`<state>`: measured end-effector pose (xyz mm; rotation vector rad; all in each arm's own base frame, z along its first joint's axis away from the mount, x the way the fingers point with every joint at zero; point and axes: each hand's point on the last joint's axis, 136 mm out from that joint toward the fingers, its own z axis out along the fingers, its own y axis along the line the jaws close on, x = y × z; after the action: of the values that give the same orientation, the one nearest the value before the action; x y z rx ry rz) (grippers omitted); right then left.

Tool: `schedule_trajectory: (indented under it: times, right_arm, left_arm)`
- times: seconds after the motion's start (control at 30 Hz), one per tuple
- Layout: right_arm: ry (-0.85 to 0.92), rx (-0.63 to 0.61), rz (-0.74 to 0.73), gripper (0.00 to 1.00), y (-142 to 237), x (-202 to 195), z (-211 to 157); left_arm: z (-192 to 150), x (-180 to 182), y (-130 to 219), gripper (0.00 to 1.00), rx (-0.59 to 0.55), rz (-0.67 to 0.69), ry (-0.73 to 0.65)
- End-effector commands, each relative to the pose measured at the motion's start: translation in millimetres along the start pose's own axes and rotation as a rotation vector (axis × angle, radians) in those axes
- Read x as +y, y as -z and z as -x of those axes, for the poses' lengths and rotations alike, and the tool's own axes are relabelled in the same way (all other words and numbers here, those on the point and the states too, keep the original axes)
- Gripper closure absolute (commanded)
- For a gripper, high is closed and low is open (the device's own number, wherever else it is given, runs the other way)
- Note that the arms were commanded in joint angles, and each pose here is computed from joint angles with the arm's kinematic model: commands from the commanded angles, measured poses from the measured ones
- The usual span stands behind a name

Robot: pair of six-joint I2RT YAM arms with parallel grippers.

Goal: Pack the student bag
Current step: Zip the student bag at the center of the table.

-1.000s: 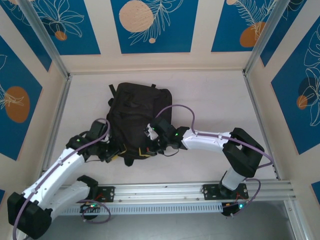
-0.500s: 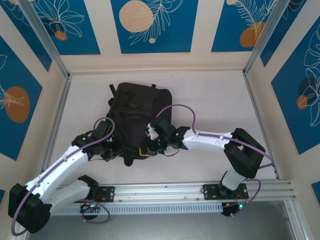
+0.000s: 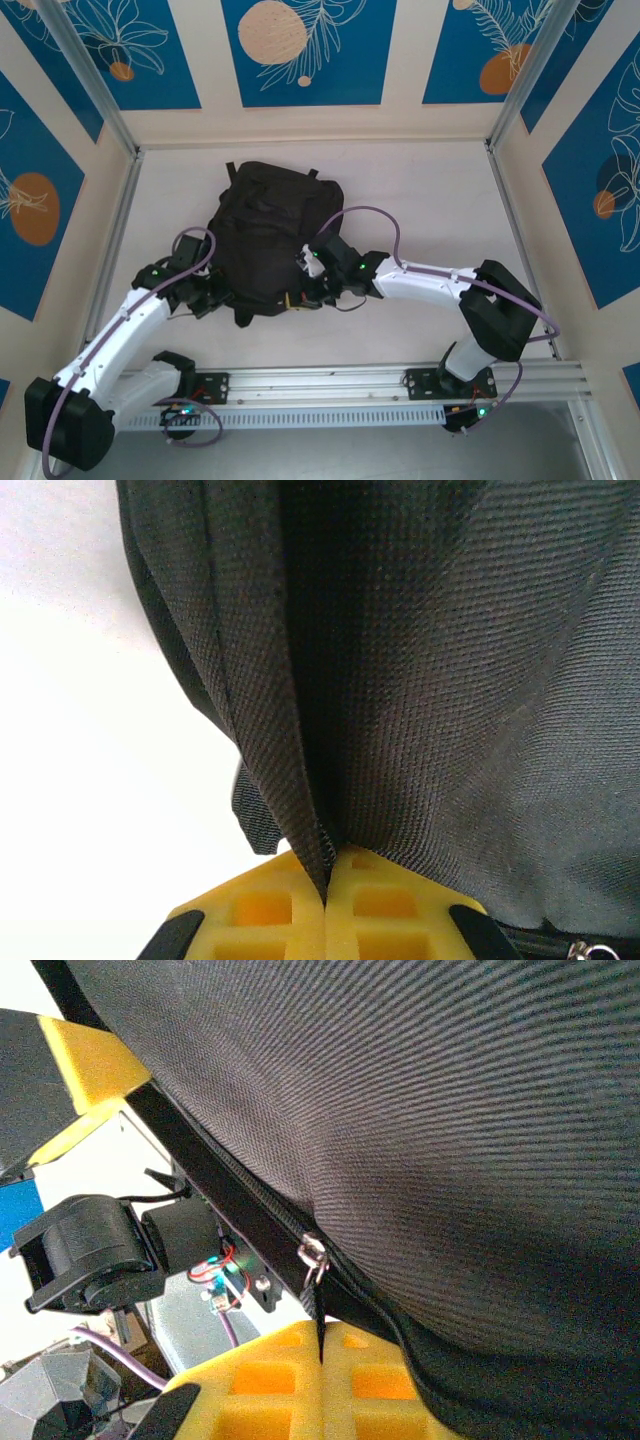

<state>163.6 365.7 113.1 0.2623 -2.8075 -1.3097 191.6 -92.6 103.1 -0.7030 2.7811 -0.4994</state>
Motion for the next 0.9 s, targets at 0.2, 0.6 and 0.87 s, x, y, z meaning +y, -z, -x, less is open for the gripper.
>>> schedule_trajectory:
  times: [0.2,0.6,0.87]
  right_arm:
    - [0.013,0.032,0.013,1.00,-6.8,7.9,-2.7]
    - [0.019,0.036,0.033,1.00,-14.3,12.9,-1.3]
    - [0.010,0.031,0.030,1.00,-13.7,6.4,-5.0]
  left_arm:
    - [-11.2,0.1,10.0,0.59,0.031,-0.032,0.078]
    - [-45.9,-17.9,-10.2,0.38,0.049,-0.014,0.113]
    - [-37.0,-44.9,-5.0,0.38,0.014,-0.051,0.106]
